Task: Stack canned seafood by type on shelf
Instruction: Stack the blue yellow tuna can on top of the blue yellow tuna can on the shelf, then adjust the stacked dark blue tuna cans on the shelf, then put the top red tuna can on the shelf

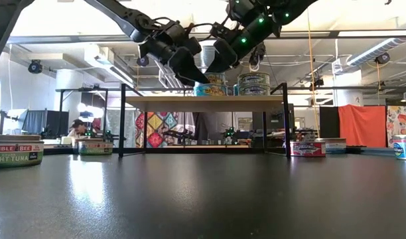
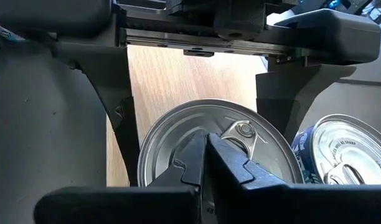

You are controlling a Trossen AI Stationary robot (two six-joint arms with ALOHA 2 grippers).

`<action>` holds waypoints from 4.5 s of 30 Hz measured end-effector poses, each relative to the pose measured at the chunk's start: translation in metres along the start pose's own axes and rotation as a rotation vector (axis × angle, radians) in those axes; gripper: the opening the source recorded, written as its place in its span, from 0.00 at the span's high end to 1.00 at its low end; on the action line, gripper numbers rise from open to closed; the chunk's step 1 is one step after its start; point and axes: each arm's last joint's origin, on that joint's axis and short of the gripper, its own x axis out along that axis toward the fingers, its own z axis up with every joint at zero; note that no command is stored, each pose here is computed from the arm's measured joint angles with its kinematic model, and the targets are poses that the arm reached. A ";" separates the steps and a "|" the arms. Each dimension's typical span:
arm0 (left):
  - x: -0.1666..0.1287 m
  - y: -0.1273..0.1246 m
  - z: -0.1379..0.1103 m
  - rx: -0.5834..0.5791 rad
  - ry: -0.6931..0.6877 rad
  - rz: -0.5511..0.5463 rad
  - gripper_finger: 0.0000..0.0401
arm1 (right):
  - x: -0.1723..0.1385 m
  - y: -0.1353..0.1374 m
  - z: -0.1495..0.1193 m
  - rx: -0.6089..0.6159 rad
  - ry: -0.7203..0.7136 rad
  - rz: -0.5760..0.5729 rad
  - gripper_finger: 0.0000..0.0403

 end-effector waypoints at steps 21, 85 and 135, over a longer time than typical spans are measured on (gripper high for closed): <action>-0.048 -0.008 0.029 0.059 0.188 -0.090 0.01 | -0.001 0.003 -0.002 0.007 -0.005 0.089 0.97; -0.047 -0.021 -0.028 0.119 0.019 0.540 0.11 | -0.038 -0.008 0.026 0.027 -0.189 -0.043 0.97; -0.099 -0.058 0.009 0.103 -0.329 0.225 0.17 | -0.156 0.071 0.026 -0.053 -0.216 0.005 0.97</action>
